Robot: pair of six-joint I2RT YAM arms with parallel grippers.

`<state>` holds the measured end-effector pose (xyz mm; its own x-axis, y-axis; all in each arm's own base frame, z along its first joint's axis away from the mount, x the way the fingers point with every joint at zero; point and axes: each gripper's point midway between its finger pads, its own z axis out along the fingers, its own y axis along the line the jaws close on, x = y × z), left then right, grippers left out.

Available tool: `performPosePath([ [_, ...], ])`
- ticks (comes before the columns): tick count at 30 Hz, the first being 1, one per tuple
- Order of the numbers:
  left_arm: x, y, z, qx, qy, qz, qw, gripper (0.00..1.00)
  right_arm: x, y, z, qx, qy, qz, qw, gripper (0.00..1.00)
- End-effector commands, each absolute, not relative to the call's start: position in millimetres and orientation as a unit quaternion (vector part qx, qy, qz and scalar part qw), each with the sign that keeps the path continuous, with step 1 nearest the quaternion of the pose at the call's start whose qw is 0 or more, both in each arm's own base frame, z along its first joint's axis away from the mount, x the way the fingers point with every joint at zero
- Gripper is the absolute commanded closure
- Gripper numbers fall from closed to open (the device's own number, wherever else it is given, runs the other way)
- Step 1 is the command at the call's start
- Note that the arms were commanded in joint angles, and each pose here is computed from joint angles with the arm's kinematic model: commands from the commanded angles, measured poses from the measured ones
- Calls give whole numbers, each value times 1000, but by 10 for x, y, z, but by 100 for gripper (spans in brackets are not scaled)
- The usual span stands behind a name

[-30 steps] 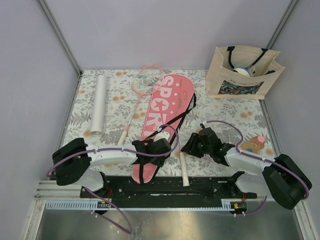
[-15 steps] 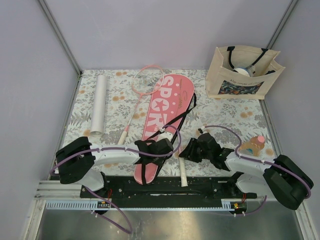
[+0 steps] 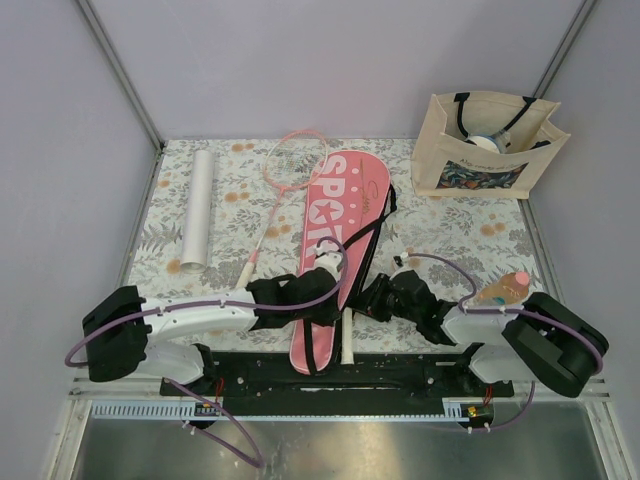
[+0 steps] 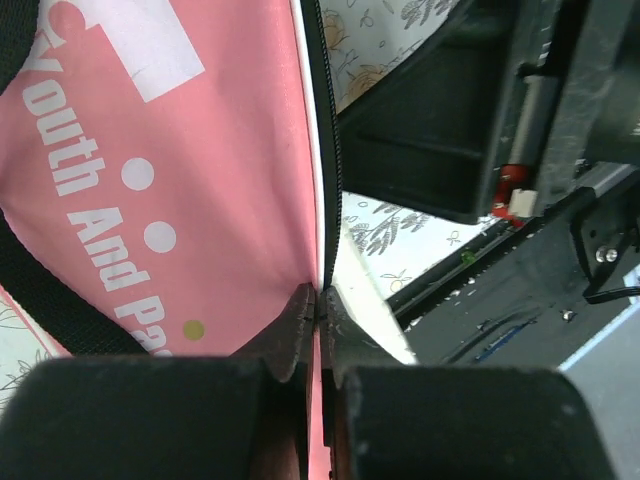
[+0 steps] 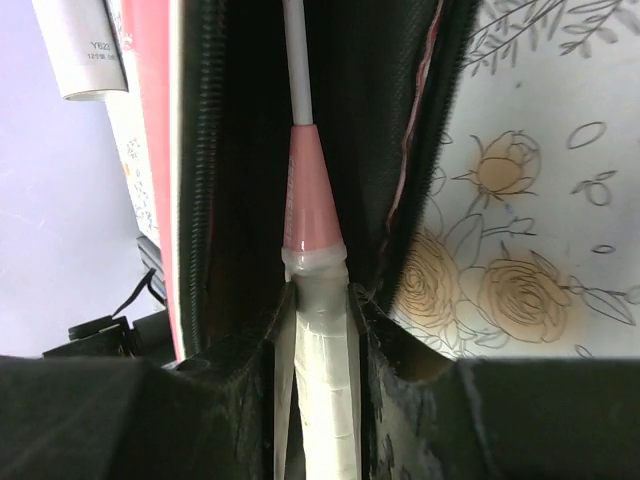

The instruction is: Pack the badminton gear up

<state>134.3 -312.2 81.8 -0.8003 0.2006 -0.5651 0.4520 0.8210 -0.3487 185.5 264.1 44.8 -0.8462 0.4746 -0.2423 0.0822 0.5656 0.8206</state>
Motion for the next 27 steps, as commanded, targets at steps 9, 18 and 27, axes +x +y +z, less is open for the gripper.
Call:
performPosePath([
  [9, 1290, -3282, 955, 138, 902, -313, 265, 100, 2200, 3072, 875, 230, 763, 542, 267, 77],
  [18, 1264, -3237, 1073, 108, 883, -363, 278, 100, 2298, 3214, 1026, 228, 703, 613, 281, 76],
  [27, 1220, -3309, 1041, 98, 874, -392, 269, 100, 2348, 3282, 906, 223, 710, 602, 288, 76],
])
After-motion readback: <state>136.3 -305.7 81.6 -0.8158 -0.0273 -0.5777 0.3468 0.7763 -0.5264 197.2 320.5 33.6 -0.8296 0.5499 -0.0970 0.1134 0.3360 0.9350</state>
